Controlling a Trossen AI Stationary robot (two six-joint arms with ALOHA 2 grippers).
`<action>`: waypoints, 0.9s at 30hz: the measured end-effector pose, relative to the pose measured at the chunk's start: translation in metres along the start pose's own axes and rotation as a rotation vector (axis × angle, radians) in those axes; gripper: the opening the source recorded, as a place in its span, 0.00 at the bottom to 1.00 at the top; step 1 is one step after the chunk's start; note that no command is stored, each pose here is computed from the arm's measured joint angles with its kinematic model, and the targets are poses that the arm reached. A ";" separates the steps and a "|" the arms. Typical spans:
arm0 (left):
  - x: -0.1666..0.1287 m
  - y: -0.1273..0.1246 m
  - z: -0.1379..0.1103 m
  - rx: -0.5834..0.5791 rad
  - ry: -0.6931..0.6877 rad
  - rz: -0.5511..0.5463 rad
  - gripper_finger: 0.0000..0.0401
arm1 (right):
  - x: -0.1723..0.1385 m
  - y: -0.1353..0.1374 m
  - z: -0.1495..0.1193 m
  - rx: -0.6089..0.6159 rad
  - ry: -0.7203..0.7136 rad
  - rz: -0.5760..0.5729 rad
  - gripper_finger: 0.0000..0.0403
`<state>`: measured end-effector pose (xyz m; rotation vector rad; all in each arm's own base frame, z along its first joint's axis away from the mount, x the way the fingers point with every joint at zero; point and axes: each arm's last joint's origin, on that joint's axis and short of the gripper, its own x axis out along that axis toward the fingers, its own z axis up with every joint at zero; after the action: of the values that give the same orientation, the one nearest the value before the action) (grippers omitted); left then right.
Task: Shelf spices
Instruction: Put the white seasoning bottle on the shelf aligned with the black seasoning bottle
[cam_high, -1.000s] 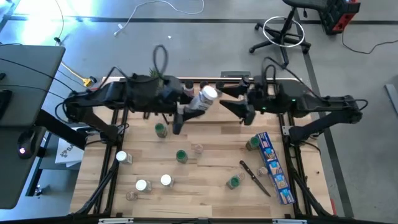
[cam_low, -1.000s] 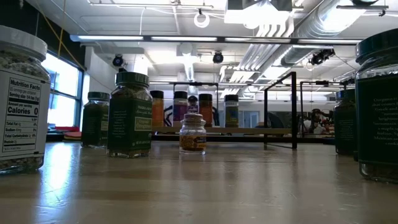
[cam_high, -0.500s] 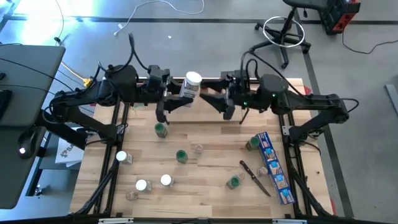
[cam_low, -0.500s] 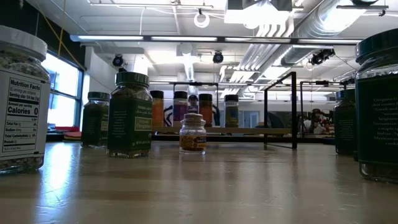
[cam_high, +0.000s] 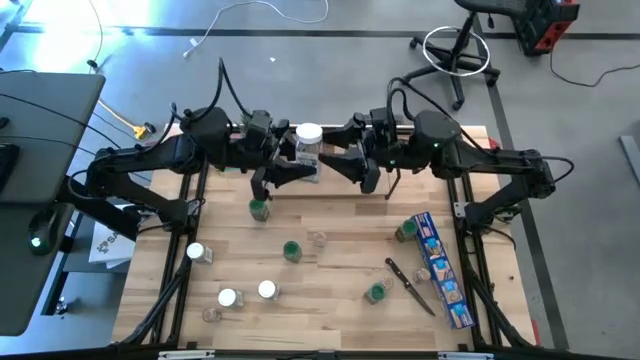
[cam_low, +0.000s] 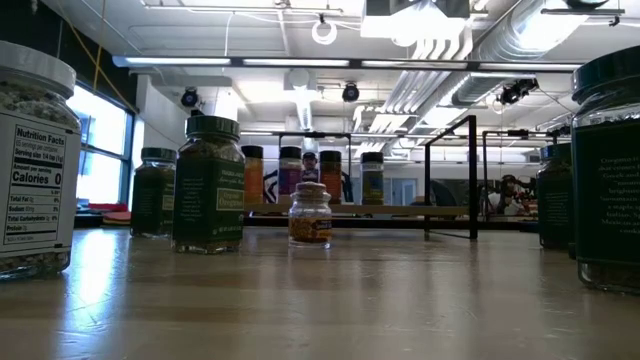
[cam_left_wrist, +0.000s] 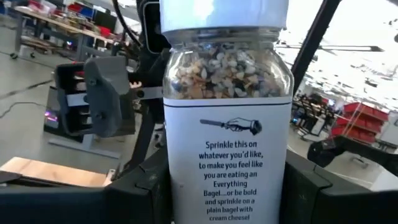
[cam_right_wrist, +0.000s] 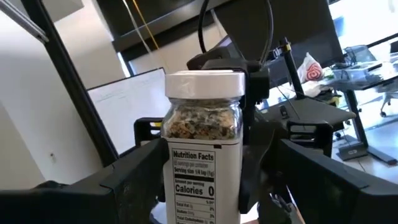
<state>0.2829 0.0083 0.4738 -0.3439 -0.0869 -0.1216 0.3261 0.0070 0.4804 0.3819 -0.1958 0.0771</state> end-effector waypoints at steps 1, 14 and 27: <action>0.001 0.001 -0.001 -0.002 0.000 0.015 0.46 | 0.000 0.000 0.000 -0.002 0.001 0.000 0.76; 0.003 0.005 -0.009 -0.030 0.063 0.054 0.46 | -0.002 -0.005 -0.009 -0.019 0.087 -0.082 0.76; 0.014 0.012 -0.026 -0.064 0.174 0.079 0.46 | -0.004 -0.009 -0.018 -0.010 0.193 -0.124 0.48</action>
<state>0.3003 0.0095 0.4464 -0.3990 0.1028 -0.0760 0.3261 0.0057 0.4597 0.3733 0.0181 -0.0095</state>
